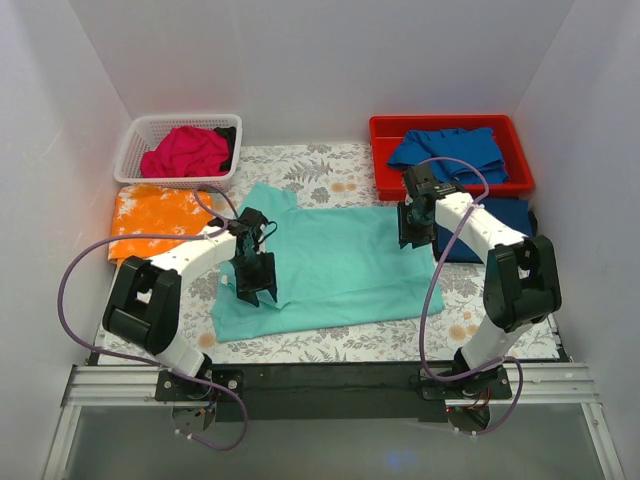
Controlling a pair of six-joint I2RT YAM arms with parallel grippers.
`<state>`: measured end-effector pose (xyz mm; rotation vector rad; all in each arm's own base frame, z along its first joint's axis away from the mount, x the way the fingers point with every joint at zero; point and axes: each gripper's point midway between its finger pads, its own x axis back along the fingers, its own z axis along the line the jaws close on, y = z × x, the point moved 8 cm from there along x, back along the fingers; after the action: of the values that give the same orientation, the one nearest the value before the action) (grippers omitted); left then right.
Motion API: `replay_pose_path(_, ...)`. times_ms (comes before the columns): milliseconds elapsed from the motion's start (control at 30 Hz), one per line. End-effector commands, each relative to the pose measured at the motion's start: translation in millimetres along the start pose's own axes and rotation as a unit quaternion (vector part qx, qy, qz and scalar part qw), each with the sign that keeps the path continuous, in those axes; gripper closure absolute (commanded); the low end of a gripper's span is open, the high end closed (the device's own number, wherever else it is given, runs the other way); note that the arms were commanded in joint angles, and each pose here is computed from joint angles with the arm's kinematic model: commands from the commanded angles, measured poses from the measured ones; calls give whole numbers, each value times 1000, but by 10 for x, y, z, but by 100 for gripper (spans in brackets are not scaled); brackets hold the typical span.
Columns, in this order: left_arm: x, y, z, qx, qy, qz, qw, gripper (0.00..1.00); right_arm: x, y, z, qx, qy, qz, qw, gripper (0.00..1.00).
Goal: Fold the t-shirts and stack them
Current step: Fold the flattened tshirt in 1/3 of the way
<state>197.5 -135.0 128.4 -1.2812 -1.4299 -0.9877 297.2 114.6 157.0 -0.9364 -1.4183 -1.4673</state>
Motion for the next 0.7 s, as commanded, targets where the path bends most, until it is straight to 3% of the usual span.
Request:
replay_pose_path(0, -110, -77, 82, 3, 20, 20, 1000, 52, 57, 131, 50, -4, 8, -17, 1000, 60)
replay_pose_path(200, -221, -29, 93, -2, 24, 19, 1000, 52, 66, 132, 56, -3, 11, -17, 1000, 60)
replay_pose_path(667, -183, 445, -43, -26, 51, -77, 995, 52, 126, 86, 26, -3, 7, -24, 1000, 60)
